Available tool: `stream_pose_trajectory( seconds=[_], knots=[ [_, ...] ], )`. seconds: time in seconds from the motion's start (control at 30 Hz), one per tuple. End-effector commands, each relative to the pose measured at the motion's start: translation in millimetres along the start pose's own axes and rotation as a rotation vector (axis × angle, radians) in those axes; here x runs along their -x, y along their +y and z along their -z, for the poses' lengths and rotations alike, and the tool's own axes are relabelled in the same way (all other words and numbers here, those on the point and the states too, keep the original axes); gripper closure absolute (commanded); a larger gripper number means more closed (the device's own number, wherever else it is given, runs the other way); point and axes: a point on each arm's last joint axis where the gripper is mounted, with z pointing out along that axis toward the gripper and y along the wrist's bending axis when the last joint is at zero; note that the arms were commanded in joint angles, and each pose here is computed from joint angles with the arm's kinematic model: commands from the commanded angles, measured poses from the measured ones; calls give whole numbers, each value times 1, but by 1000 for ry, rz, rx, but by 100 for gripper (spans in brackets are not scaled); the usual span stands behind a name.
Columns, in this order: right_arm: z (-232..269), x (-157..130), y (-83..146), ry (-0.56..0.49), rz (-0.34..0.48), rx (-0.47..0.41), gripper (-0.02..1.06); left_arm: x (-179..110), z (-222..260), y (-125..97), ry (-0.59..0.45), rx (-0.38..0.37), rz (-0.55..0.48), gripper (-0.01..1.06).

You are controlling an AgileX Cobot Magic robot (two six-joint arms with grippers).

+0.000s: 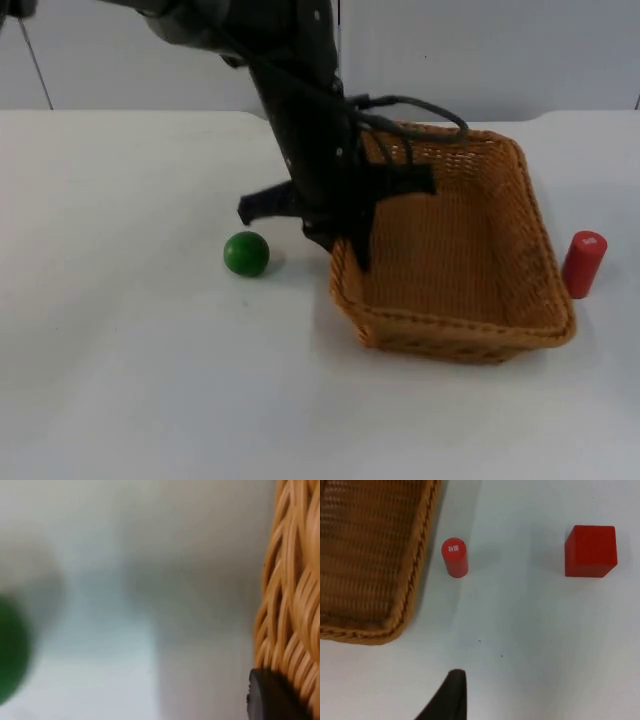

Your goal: Pick up the basket with the left hand and place the object to the left of the red cylinder into the basket with the right hand.

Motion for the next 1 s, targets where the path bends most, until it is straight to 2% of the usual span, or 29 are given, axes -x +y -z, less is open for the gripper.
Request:
stream_pose_trajectory(
  seconds=[0.0,0.03,0.13,0.2,0.27,0.37,0.5,0.53,0.7,0.73,0.8,0.87,0.9,0.97],
  knots=[
    [1,1,-1,-9,-4,-4,-1,3,40,3,-43,0,-9,105],
    [1,1,-1,-9,-4,-4,-1,3,40,3,-43,0,-9,105],
    [1,1,-1,-9,-4,-4,-1,-3,86,2,-60,-10,-67,105],
    [1,1,-1,-9,-4,-4,-1,-3,93,3,-64,-14,-64,105],
    [1,1,-1,-8,-4,-4,-1,-5,123,7,-96,-34,-78,105],
    [1,1,-1,-8,-4,-4,-1,-6,144,12,-123,-68,-92,105],
    [1,1,-1,-8,-4,-4,-1,-6,172,28,-122,-171,-125,105],
    [1,1,-1,-8,-4,-4,-1,-6,172,28,-122,-171,-125,105],
    [1,1,-1,-10,-4,-4,-1,-17,183,64,-103,-165,-107,105],
    [1,1,-1,-10,-4,-4,-1,-17,183,64,-103,-165,-107,105],
    [1,1,0,-10,-8,2,-1,-28,182,83,-113,-169,-84,105],
    [1,2,0,-14,-16,10,-1,-41,180,103,-127,-223,-47,105],
    [1,2,0,-14,-16,10,-1,-41,180,103,-127,-223,-47,105],
    [1,2,1,-14,-19,13,-1,-63,173,133,-123,-287,10,105]
  ],
)
